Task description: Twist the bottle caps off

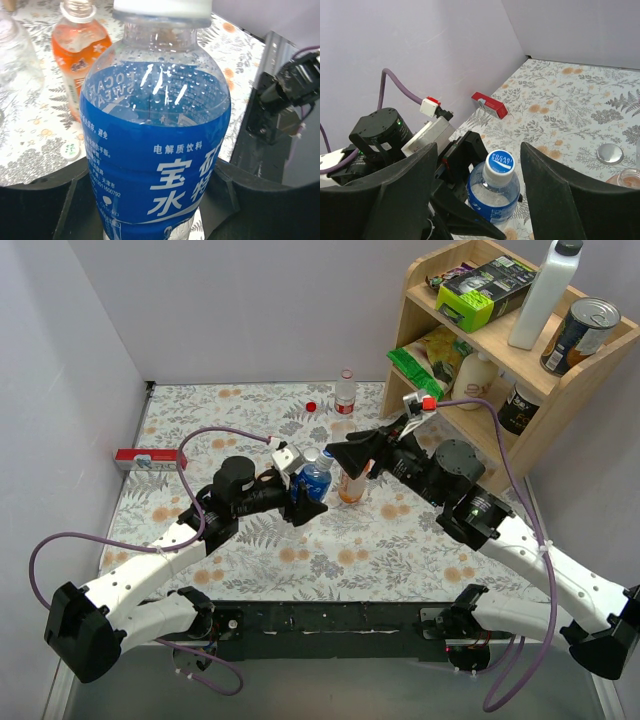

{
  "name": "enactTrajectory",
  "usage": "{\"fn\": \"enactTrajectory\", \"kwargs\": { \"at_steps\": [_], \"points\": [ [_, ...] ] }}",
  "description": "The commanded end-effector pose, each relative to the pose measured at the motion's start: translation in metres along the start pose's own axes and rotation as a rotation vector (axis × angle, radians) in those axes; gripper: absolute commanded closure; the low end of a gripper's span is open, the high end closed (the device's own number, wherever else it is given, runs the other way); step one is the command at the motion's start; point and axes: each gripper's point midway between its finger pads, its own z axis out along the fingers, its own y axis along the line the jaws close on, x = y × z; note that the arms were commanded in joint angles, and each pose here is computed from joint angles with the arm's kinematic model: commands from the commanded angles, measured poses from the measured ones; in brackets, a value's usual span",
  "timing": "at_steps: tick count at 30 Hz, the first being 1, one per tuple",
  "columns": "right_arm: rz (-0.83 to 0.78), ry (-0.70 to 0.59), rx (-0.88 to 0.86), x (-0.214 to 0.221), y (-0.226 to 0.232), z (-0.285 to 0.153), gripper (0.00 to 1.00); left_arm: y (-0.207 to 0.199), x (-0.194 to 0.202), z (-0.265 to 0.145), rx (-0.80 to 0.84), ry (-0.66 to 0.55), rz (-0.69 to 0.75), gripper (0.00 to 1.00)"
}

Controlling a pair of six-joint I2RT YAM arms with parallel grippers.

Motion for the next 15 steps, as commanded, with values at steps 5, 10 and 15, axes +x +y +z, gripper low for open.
{"fn": "enactTrajectory", "kwargs": {
  "at_steps": [5,10,15],
  "points": [
    [0.058,0.047,0.012,0.015,0.001,0.006,0.30,0.018,-0.012,-0.007,-0.132,-0.046,-0.012,0.78],
    [0.070,0.071,0.007,0.025,0.002,0.011,0.32,0.019,-0.012,-0.006,-0.139,-0.049,-0.017,0.78],
    [0.070,0.078,0.001,0.027,0.003,0.016,0.33,0.016,-0.012,-0.005,-0.122,-0.046,-0.016,0.77]
  ]
}}
